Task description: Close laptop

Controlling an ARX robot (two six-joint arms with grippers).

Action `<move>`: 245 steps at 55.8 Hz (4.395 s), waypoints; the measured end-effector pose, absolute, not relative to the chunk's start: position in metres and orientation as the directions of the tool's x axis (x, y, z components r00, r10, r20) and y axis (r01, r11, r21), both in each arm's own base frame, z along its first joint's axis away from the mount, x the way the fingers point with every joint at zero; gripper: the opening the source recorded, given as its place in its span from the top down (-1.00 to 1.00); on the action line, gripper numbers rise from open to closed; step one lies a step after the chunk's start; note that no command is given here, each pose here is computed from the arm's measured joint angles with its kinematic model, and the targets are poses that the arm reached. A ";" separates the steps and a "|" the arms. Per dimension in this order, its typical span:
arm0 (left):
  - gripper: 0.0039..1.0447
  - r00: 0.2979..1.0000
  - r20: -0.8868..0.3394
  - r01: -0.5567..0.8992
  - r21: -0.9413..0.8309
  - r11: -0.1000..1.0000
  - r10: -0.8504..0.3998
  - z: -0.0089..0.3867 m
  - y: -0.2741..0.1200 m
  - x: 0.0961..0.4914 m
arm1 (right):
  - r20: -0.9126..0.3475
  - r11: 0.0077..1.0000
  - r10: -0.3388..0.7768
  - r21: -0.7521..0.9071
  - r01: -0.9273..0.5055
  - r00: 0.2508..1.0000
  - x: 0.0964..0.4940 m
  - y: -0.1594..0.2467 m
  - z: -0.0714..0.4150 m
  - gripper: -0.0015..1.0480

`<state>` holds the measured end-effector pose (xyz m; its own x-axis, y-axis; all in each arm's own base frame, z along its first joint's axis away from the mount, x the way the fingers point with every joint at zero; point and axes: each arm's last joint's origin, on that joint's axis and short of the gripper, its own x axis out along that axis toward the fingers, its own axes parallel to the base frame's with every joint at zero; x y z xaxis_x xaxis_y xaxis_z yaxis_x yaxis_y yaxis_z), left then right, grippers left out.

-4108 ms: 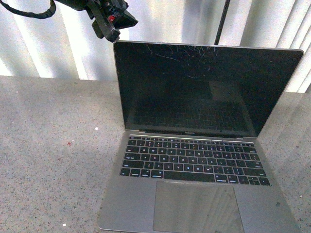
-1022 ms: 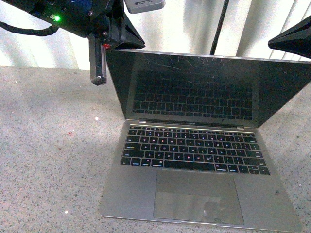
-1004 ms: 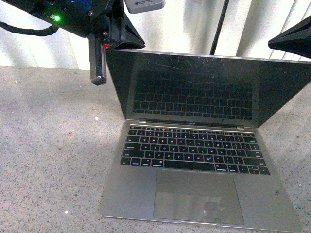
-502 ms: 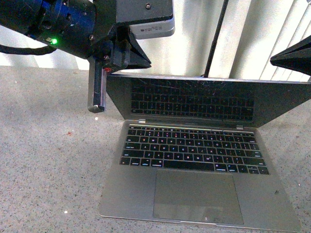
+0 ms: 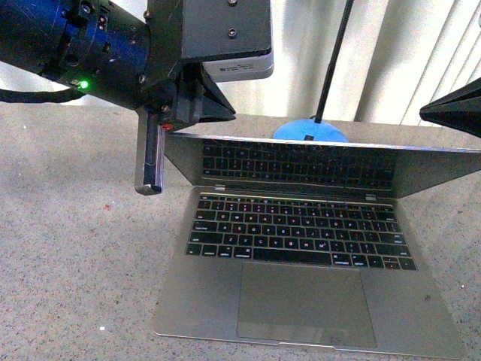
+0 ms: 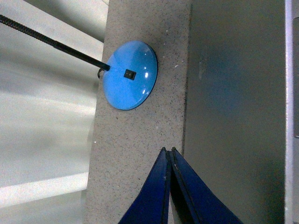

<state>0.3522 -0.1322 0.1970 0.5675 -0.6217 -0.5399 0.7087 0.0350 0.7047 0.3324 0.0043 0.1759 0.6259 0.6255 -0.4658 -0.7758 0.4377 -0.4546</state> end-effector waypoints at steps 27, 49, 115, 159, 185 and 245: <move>0.94 0.597 -0.527 0.690 0.722 0.053 -0.605 0.203 -0.134 0.356 | -0.448 0.390 0.657 -0.485 -0.783 0.606 0.326 0.011 0.188 0.94; 0.94 0.578 -0.547 0.711 0.702 0.044 -0.605 0.202 -0.133 0.354 | -0.466 0.396 0.664 -0.444 -0.804 0.584 0.321 0.010 0.184 0.94; 0.94 0.465 -0.636 0.770 0.634 -0.075 -0.616 0.164 -0.148 0.319 | -0.533 0.402 0.670 -0.325 -0.856 0.517 0.298 0.009 0.149 0.94; 0.94 0.440 -0.654 0.788 0.609 -0.084 -0.615 0.149 -0.148 0.307 | -0.544 0.389 0.683 -0.293 -0.873 0.487 0.289 0.015 0.124 0.94; 0.94 0.430 -0.662 0.801 0.593 -0.078 -0.614 0.131 -0.146 0.300 | -0.550 0.383 0.696 -0.261 -0.886 0.463 0.283 0.022 0.105 0.94; 0.94 0.357 -0.715 0.863 0.499 -0.081 -0.601 0.072 -0.147 0.286 | -0.560 0.405 0.720 -0.140 -0.904 0.409 0.268 0.033 0.053 0.94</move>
